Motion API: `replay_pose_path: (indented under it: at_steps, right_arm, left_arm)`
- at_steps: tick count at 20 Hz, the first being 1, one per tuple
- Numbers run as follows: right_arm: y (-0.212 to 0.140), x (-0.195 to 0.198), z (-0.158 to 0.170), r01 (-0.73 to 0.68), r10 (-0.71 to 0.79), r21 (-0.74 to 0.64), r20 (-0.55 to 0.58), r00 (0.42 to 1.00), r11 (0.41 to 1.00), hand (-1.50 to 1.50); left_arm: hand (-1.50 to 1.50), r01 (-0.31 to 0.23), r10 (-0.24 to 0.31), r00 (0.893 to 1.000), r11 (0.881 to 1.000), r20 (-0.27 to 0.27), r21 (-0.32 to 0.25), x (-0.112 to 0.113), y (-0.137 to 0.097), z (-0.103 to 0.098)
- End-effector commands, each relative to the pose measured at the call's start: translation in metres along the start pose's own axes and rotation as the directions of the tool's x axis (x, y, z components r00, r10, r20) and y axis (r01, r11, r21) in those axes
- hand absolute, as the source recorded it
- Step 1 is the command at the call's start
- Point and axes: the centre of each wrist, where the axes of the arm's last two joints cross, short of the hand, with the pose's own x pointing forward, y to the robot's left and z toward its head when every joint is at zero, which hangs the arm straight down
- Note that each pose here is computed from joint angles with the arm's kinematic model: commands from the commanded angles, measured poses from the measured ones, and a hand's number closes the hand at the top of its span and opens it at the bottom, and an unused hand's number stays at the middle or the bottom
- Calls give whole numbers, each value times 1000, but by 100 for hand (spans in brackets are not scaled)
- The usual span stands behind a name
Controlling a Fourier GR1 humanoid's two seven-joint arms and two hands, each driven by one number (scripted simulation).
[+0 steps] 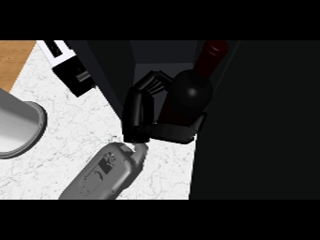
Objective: Pick up the wine, place it into the cabinet and close the cabinet
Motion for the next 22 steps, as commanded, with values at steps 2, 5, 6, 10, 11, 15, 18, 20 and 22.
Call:
replay_pose_path:
  at_steps: [2, 5, 6, 10, 11, 15, 18, 20, 22]
  right_arm:
    - [7, 31, 34, 25, -26, 32, 49, 998, 999, -150]
    - [16, 18, 5, 26, -27, 20, 41, 999, 999, -150]
    - [-9, 12, 15, 38, -40, 32, 56, 998, 999, -150]
    - [-5, 17, 18, 29, -30, 10, 60, 998, 1000, -150]
    - [-14, 15, 15, 23, -25, 34, 54, 998, 999, -150]
    - [-14, 14, 5, 35, -36, 32, 53, 998, 999, -150]
    - [-5, 20, 23, 38, -39, 24, 54, 998, 999, -150]
    - [2, 14, 17, 52, -53, 29, 54, 997, 998, -150]
    - [6, 8, 13, 45, -46, 17, 54, 997, 999, -150]
  left_arm:
    - [150, 64, -64, 998, 998, -9, 3, -32, 16, 4]
    - [150, 123, -123, 992, 992, 5, -10, -25, 10, 3]
    - [150, 137, -137, 990, 991, 17, 7, -38, 9, 9]
    - [150, 141, -143, 989, 989, 39, 43, -49, 31, -4]
    - [150, 166, -168, 985, 985, 43, 36, -49, 20, 6]
    - [150, 168, -171, 984, 984, 56, 66, -55, 17, -2]
    - [150, 136, -140, 989, 987, 43, 90, -62, 37, -13]
    - [150, 139, -144, 988, 986, 52, 91, -70, 40, -11]
    - [150, 120, -123, 992, 988, 23, 100, -56, 34, -29]
